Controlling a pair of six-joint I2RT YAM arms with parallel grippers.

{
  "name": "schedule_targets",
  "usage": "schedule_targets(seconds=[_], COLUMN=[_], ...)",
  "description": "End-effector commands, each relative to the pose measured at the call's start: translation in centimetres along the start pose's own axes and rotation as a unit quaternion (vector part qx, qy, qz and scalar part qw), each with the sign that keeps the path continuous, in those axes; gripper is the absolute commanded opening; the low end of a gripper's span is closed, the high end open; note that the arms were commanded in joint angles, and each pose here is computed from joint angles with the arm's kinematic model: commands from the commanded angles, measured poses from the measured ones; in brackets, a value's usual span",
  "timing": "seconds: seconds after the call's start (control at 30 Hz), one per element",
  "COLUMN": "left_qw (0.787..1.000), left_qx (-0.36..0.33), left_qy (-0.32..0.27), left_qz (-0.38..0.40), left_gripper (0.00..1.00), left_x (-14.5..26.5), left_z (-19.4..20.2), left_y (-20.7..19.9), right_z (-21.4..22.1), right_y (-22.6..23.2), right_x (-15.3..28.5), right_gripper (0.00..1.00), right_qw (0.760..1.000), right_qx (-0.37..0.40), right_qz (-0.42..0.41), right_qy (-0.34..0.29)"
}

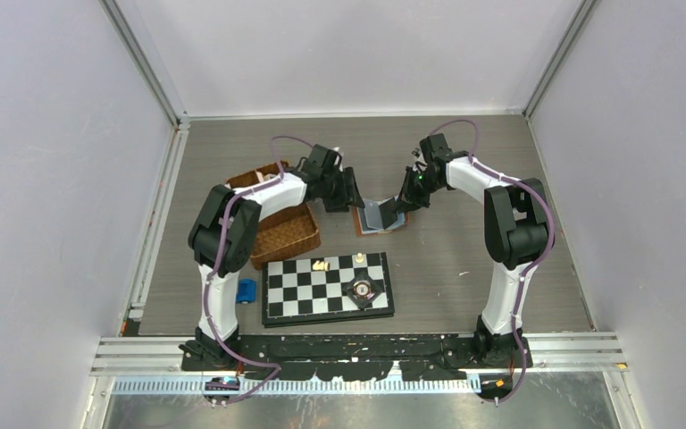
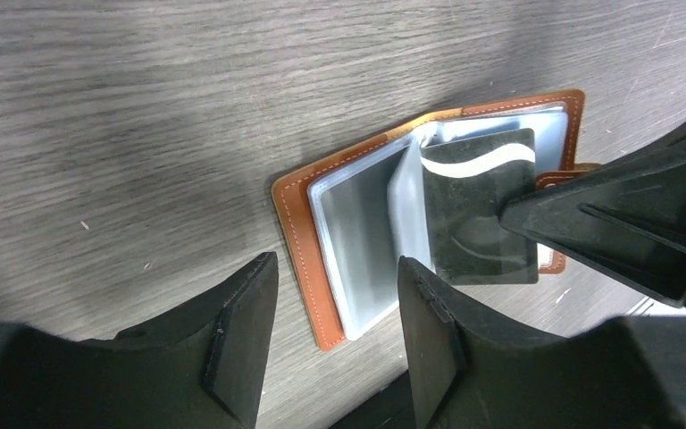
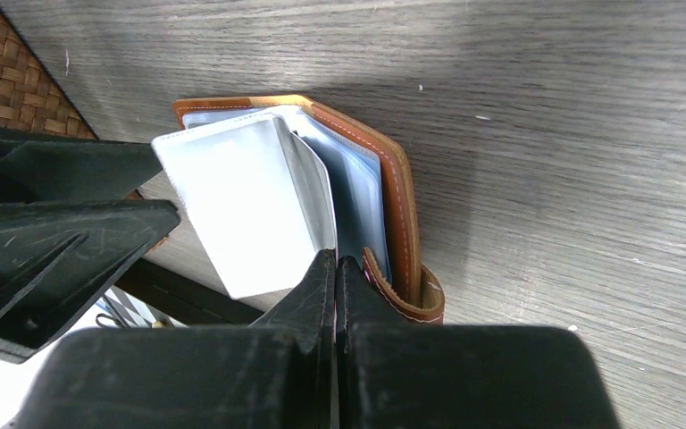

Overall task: Put the credit cards into the card holder
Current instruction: Insert the credit card into the card holder.

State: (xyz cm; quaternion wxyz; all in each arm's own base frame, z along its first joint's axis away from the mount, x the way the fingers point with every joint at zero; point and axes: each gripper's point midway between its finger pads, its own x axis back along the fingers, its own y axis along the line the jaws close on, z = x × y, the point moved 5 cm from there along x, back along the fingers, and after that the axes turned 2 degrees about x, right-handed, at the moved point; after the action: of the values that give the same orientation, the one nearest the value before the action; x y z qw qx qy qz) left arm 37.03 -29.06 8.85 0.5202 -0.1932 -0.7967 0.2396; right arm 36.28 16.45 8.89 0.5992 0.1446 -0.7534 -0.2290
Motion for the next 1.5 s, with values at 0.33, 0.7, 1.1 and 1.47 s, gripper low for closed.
schedule_targets(seconds=[0.33,0.7,1.1,1.47], left_qw=[0.999,0.998,0.992,0.995], left_qx=[-0.031,-0.051,-0.074,-0.088], left_qy=[-0.040,0.005,0.038,-0.012], left_qz=[0.016,-0.046,-0.093,-0.047], left_gripper=[0.55,0.45,0.33,0.39], left_x=[2.1,0.5,-0.8,2.0], left_z=[-1.3,-0.1,1.1,-0.4], left_y=[-2.7,-0.8,1.3,-1.4], right_z=[0.5,0.7,1.2,1.2], right_y=[-0.1,0.5,1.0,1.6], right_x=[0.2,0.8,1.9,3.2], right_gripper=[0.00,0.00,0.00,0.01], right_qw=[1.000,1.000,0.999,0.998], right_qx=[0.010,0.018,0.018,0.017], right_qz=[0.011,-0.007,-0.022,-0.030], right_qy=[-0.001,-0.009,-0.025,-0.050])
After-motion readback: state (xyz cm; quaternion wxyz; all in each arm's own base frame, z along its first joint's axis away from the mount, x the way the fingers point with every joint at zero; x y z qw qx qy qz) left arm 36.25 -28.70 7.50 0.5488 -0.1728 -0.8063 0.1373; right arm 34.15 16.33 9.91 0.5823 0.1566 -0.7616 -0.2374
